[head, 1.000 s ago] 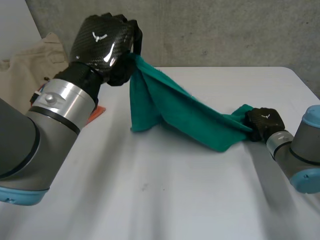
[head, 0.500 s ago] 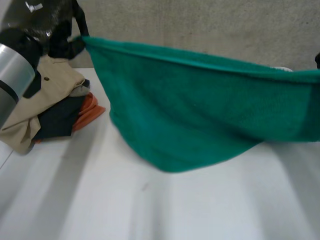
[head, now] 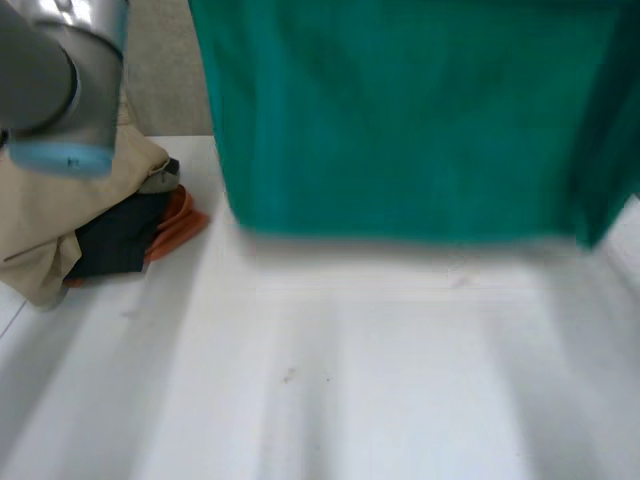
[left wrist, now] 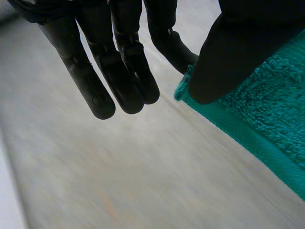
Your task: Fold the laundry.
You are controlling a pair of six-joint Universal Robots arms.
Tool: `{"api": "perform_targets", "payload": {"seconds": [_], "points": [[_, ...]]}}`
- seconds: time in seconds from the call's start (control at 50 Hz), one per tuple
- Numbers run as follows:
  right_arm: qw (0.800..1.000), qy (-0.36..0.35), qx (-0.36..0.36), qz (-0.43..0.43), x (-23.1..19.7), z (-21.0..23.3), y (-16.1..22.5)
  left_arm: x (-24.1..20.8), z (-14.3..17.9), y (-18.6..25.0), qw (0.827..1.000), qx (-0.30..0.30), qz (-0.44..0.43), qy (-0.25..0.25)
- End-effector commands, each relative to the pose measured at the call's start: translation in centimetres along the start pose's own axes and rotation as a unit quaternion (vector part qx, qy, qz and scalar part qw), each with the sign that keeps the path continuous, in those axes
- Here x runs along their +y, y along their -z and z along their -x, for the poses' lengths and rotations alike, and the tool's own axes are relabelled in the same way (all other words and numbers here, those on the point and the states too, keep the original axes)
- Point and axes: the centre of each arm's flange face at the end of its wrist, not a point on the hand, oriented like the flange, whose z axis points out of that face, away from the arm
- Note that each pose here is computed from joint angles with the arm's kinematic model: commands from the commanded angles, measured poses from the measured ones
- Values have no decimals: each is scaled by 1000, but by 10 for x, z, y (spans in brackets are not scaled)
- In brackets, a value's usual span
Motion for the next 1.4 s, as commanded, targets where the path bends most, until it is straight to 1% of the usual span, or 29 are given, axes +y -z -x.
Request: {"api": "perform_targets", "payload": {"seconds": [0.02, 0.1, 0.14, 0.16, 0.22, 0.24, 0.26, 0.3, 0.34, 0.38, 0.4, 0.42, 0.44, 0.48, 0.54, 0.64, 0.74, 0.8, 0.86, 0.94, 1.02, 1.04, 1.08, 1.1, 1.16, 1.26, 1.4], "points": [[996, -27, 33, -81, -19, -7, -4, 4, 4, 3, 1000, -22, -1, 3], [998, -39, -18, -48, -5, 20, 9, 32, -4, 27, 998, -3, 64, 2], [998, -45, -46, -18, 8, 36, 19, 43, -7, 38, 996, 5, 88, 1], [997, -46, -55, -8, 12, 41, 23, 55, -10, 50, 993, 13, 114, 0], [993, -53, -96, 43, 33, 62, 41, 72, -16, 72, 987, 28, 156, 0], [991, -55, -108, 57, 39, 68, 47, 83, -21, 89, 982, 41, 186, 0], [986, -60, -134, 85, 50, 82, 60, 89, -23, 98, 978, 47, 203, -1], [979, -64, -158, 112, 62, 96, 74, 99, -27, 117, 971, 60, 233, -2], [967, -69, -190, 155, 84, 115, 95, 112, -33, 145, 958, 77, 275, -1], [958, -74, -208, 182, 98, 128, 109, 118, -35, 159, 952, 83, 295, -1], [954, -77, -215, 194, 105, 133, 116, 125, -37, 173, 945, 91, 315, -1], [945, -84, -228, 217, 116, 143, 127, 126, -38, 178, 943, 93, 321, 0], [942, -87, -233, 228, 122, 147, 132, 128, -39, 182, 941, 96, 326, 0], [936, -92, -238, 244, 131, 152, 140, 132, -39, 192, 935, 102, 340, 1], [929, -99, -243, 261, 139, 156, 148, 132, -41, 197, 933, 111, 343, 4], [920, -96, -256, 280, 137, 154, 152, 128, -41, 197, 933, 114, 342, 5], [898, -90, -290, 318, 127, 146, 155, 119, -38, 193, 936, 112, 333, 6], [889, -84, -302, 334, 126, 143, 155, 116, -37, 195, 936, 113, 334, 6], [888, -71, -306, 337, 130, 140, 152, 112, -36, 196, 936, 113, 332, 7], [887, -33, -316, 334, 142, 138, 151, 109, -37, 199, 935, 122, 332, 11], [895, 4, -319, 312, 149, 141, 146, 109, -39, 202, 933, 133, 335, 14], [900, 12, -313, 302, 152, 143, 142, 109, -39, 203, 933, 133, 335, 14], [904, 14, -309, 295, 153, 143, 139, 109, -39, 204, 932, 133, 336, 14], [910, 15, -302, 284, 154, 141, 134, 109, -39, 204, 932, 133, 336, 14], [915, 17, -300, 269, 157, 141, 130, 108, -38, 203, 933, 132, 335, 14], [914, 24, -327, 238, 167, 155, 132, 107, -38, 204, 932, 133, 336, 14], [911, 39, -340, 232, 178, 162, 135, 107, -38, 205, 932, 134, 337, 14]]}}
